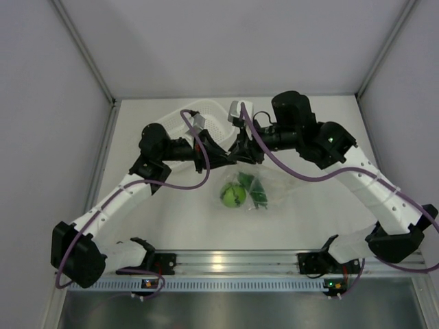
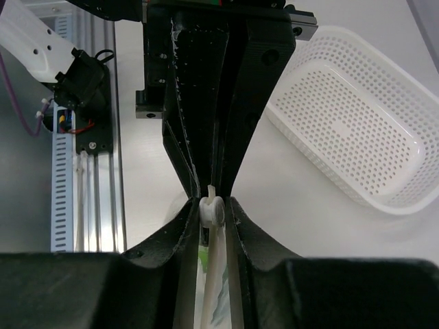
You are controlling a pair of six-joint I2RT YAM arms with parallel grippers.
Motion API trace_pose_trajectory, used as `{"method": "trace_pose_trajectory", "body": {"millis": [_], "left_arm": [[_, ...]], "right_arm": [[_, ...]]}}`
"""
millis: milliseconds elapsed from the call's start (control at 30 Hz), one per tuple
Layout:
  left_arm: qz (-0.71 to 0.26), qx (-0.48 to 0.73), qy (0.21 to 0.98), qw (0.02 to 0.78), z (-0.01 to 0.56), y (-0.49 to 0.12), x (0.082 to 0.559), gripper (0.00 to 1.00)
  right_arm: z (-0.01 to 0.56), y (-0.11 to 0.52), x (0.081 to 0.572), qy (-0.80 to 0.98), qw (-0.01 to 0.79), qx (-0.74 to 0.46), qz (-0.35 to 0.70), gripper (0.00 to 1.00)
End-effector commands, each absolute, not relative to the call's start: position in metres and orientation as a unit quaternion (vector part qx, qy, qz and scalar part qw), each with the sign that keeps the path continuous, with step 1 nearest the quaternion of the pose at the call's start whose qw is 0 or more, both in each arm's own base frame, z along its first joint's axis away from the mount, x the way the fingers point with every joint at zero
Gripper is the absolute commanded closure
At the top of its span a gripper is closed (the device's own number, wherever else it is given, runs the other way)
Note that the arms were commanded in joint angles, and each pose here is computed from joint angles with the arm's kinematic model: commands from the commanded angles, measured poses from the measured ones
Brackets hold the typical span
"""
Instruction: Open the zip-top bag and remove the fake food
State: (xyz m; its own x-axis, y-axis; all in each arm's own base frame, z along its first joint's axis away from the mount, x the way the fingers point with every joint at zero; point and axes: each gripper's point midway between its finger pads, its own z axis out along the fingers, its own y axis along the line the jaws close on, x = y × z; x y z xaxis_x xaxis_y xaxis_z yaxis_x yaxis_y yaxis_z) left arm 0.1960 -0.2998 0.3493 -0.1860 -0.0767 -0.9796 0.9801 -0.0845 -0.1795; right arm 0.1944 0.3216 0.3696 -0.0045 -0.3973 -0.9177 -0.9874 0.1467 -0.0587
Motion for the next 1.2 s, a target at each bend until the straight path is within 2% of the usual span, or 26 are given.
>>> {"method": "trace_pose_trajectory", "body": {"millis": [0,67,167,433,900,1167], "left_arm": [[-0.583,0.471,0.462,0.474,0.377,-0.3,0.19,1.0],[-0.584,0.473,0.46,0.472,0.376,-0.3,0.189,1.0],[-0.583,0.472,0.461,0.473,0.376,-0.3,0.19,1.0],[-0.575,0.465,0.46,0.491,0.382,-0.299,0.193,1.0],[-0.533,0.381,0.511,0.557,0.388,-0.293,0.233,1.0],[-0.438,0.218,0.611,0.622,0.387,-0.264,0.299,1.0]], "right_arm": [[0.393,0.33,0.189,0.589,0.454,-0.569,0.351,0.83],[0.393,0.333,0.191,0.59,0.455,-0.567,0.351,0.87],[0.392,0.334,0.195,0.595,0.454,-0.564,0.349,1.0],[0.389,0.325,0.192,0.598,0.462,-0.559,0.34,1.0],[0.346,0.278,0.203,0.676,0.484,-0.472,0.293,1.0],[0.313,0.24,0.211,0.744,0.472,-0.4,0.253,1.0]]}}
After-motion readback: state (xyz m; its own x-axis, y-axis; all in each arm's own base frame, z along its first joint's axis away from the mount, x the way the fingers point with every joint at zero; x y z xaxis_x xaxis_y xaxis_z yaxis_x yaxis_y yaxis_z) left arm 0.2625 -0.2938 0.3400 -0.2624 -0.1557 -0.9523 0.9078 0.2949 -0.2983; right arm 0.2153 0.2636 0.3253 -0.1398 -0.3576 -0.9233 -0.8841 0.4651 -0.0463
